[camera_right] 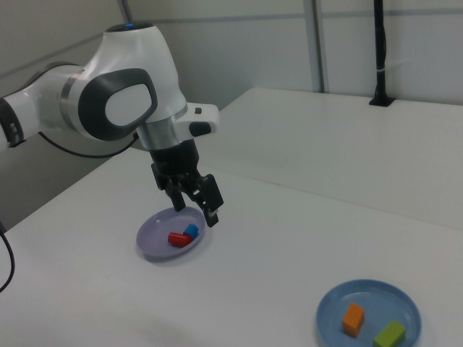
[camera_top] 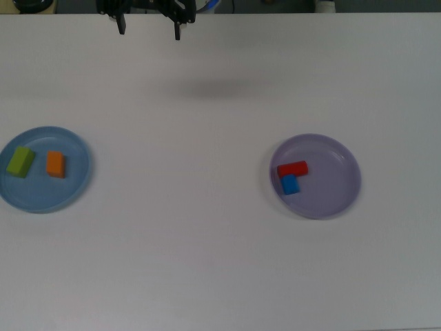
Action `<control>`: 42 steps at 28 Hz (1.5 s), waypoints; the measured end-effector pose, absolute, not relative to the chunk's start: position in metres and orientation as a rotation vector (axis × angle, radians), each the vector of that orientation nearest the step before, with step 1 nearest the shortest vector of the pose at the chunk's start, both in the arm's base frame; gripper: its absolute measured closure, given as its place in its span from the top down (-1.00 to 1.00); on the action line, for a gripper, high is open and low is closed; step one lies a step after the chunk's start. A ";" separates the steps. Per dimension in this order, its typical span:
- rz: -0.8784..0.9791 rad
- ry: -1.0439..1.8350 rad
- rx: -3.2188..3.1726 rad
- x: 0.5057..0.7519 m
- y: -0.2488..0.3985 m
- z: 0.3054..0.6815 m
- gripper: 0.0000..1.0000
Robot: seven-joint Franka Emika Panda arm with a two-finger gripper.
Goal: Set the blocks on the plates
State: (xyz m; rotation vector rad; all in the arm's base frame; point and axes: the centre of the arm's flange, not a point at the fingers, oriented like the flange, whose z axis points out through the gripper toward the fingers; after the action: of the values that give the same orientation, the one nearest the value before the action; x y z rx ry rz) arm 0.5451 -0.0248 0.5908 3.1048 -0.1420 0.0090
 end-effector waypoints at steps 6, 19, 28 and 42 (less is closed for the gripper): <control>0.006 -0.137 3.109 0.546 -0.022 0.590 1.00; 0.007 -0.137 3.109 0.549 -0.021 0.586 1.00; 0.020 -0.151 3.109 0.551 -0.026 0.586 1.00; -0.007 -0.163 3.108 0.563 -0.031 0.570 1.00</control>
State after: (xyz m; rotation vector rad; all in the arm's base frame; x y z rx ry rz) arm 0.5628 -0.0308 0.5704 3.1075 -0.1631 -0.0073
